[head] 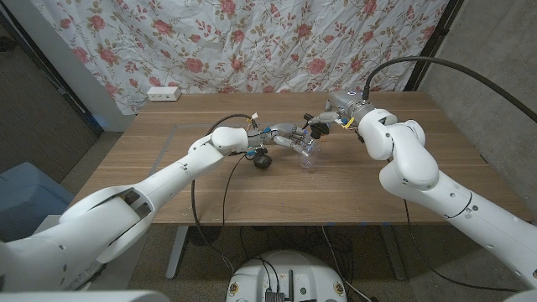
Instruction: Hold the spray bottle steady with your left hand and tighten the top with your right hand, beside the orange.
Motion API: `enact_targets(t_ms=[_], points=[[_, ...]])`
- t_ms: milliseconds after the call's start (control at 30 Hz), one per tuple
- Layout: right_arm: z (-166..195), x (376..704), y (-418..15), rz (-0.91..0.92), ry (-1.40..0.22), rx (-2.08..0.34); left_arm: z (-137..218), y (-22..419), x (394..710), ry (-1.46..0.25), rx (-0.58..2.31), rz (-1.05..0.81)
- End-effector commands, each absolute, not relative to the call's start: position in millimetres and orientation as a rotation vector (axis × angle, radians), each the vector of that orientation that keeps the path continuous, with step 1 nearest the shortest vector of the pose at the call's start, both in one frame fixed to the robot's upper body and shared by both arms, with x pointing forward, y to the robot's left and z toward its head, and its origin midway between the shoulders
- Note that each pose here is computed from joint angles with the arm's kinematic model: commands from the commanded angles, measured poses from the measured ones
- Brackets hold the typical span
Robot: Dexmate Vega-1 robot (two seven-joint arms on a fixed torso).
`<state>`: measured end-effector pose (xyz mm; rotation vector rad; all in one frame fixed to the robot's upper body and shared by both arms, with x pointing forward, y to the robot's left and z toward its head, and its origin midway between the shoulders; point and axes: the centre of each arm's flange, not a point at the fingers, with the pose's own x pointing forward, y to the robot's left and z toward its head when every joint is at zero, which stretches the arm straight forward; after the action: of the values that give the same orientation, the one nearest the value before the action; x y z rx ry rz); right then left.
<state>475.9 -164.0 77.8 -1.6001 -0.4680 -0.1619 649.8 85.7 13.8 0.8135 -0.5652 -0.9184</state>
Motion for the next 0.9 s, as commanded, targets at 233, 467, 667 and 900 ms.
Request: enact_targets(t_ms=[233,467,667,900], points=[[75,474,-156,-0.219,-0.429,-1.554,15,86,652,-0.562,0.820,-0.921],[74,474,-154,-0.225,-0.395,-1.528,15,85,654,-0.562,0.819,-0.923],[70,475,-150,-0.246,-0.370,-1.517,16,85,656,-0.564,0.816,-0.924],[67,477,-147,-0.279,-0.340,-1.509,18,84,657,-0.563,0.814,-0.922]])
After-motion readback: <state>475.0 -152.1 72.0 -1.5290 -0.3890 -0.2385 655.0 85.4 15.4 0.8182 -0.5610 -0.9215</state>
